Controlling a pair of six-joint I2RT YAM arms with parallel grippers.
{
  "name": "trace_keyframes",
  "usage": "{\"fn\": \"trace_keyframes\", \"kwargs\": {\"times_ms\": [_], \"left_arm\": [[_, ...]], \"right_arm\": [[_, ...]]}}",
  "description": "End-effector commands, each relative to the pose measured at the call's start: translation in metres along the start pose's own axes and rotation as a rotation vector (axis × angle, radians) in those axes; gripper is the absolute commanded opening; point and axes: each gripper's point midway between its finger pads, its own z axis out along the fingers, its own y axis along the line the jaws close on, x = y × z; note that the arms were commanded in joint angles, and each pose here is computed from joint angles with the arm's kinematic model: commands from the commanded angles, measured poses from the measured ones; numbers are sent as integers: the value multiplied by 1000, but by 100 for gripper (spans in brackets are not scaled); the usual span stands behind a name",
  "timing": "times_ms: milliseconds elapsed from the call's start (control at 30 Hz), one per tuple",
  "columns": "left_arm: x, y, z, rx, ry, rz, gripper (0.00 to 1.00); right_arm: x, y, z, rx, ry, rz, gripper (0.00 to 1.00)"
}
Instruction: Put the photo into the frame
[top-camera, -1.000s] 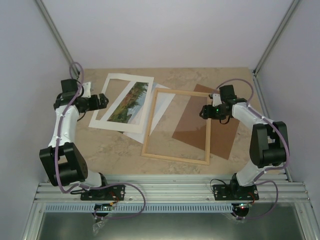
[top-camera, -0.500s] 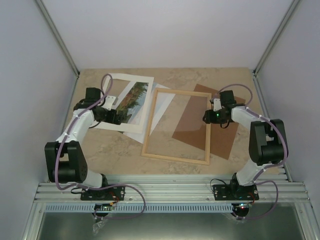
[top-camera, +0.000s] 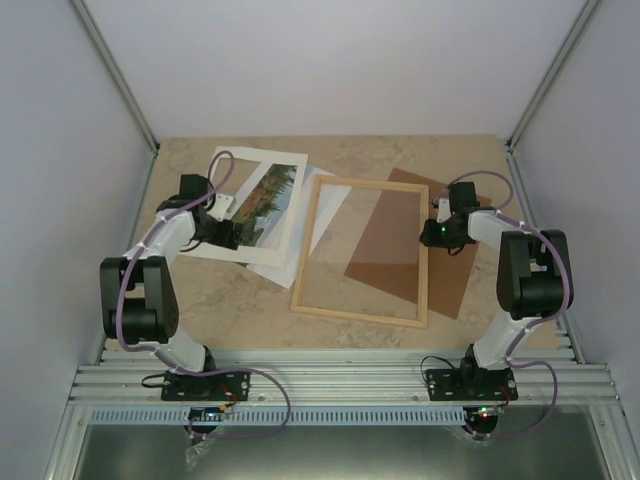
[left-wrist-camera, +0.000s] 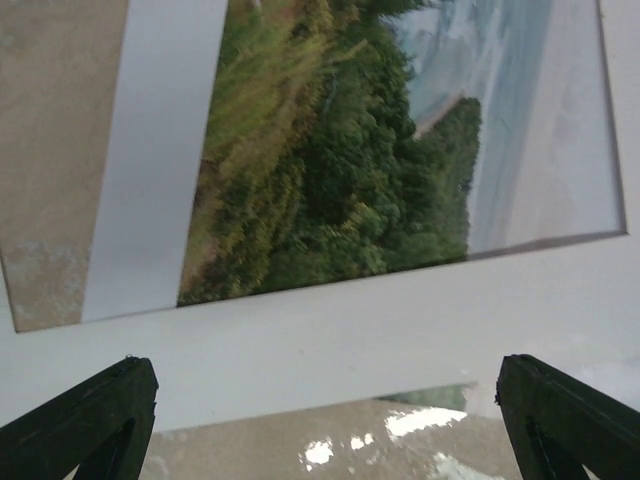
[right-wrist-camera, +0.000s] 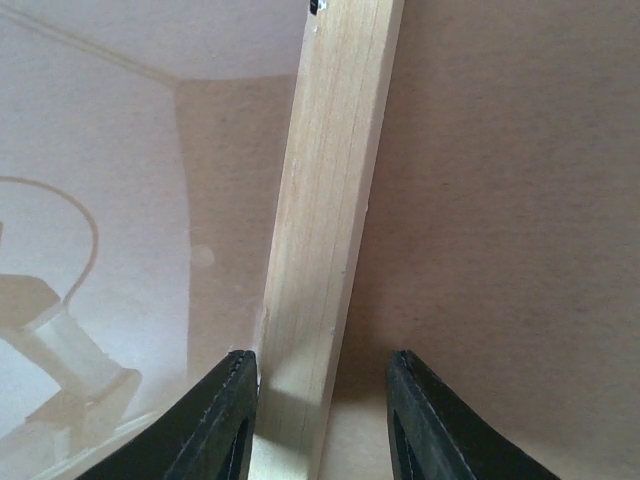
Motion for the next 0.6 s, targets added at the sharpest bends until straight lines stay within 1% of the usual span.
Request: {"fn": "trace_keyframes", "kwargs": {"times_ms": [0, 67, 167, 267, 367, 400, 500, 567], "left_arm": [[-22, 16, 0, -70, -33, 29, 95], [-25, 21, 2, -90, -32, 34, 96], [-28, 35, 3, -149, -25, 4, 99], [-28, 55, 4, -154, -14, -75, 99], [-27, 86, 1, -157, -18, -190, 100], [-26, 96, 0, -158, -18, -216, 99], [-20, 114, 4, -138, -4, -258, 100], [-17, 121, 8, -104, 3, -281, 99]], "right_arm": [[-5, -23, -2, 79, -3, 23, 37], [-7, -26, -5, 87, -12, 24, 37], [-10, -26, -10, 77, -27, 23, 38], [-18, -17, -19, 32, -63, 10, 41], [-30, 1, -35, -47, -128, -26, 48], [-37, 10, -43, -78, -164, -51, 53], [-55, 41, -63, -180, -241, -162, 64], [-64, 70, -74, -259, -282, -251, 70]]}}
